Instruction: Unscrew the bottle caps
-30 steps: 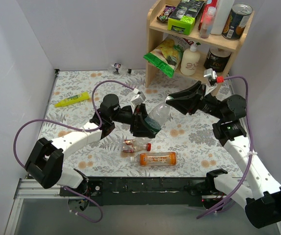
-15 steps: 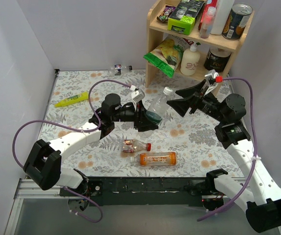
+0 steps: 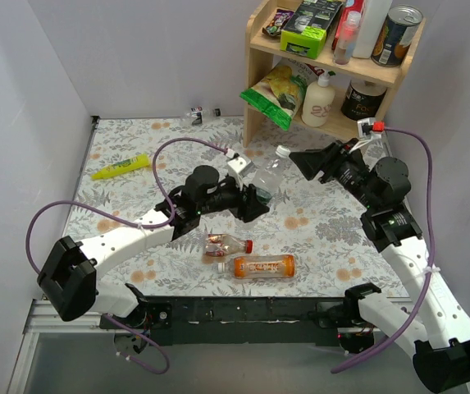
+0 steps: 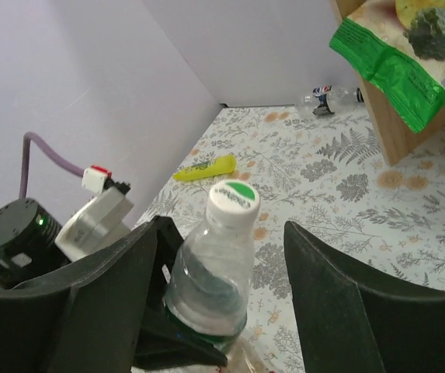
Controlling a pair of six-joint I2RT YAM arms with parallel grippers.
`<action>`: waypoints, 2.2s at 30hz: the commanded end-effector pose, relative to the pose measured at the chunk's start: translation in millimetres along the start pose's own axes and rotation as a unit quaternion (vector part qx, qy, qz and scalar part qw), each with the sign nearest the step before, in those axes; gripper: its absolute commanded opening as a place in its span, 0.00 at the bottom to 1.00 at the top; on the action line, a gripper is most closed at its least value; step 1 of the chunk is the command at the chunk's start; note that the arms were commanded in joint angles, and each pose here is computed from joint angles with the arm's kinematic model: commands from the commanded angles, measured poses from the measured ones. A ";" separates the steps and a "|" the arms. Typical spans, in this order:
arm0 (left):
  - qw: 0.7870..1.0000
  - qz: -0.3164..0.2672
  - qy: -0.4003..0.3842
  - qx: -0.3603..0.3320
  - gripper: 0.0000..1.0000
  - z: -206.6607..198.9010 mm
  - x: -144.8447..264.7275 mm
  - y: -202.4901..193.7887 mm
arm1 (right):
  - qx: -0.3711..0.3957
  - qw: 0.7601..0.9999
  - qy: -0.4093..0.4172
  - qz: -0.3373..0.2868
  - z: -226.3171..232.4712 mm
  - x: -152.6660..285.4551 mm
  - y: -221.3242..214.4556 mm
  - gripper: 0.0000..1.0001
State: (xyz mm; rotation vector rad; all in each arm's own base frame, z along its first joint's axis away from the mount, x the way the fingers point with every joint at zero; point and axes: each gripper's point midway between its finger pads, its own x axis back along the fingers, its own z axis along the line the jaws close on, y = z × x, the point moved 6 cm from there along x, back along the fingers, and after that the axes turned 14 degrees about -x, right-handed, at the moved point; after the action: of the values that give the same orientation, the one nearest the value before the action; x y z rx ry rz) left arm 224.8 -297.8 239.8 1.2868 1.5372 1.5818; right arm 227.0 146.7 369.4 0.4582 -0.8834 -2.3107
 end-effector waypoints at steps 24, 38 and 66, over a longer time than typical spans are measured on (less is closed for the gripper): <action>0.989 0.066 0.091 -0.094 0.51 -8.2 -12.3 -9.8 | -0.068 0.994 -0.082 -0.012 -8.6 -27.5 -16.1 0.69; 0.988 0.072 0.087 -0.105 0.51 -14.8 -15.0 -13.3 | -0.073 0.994 -0.085 0.001 -13.6 -32.7 -22.2 0.63; 0.991 0.011 -0.107 -0.080 0.53 -38.2 -4.4 3.4 | 0.026 0.999 0.012 0.039 -7.0 -29.8 -18.0 0.22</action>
State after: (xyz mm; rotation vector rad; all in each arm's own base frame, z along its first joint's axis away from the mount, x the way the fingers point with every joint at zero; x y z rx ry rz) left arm 210.8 -311.3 217.2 1.3075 1.3590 1.7898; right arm 254.7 174.9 321.7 0.1684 -0.8512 -2.3337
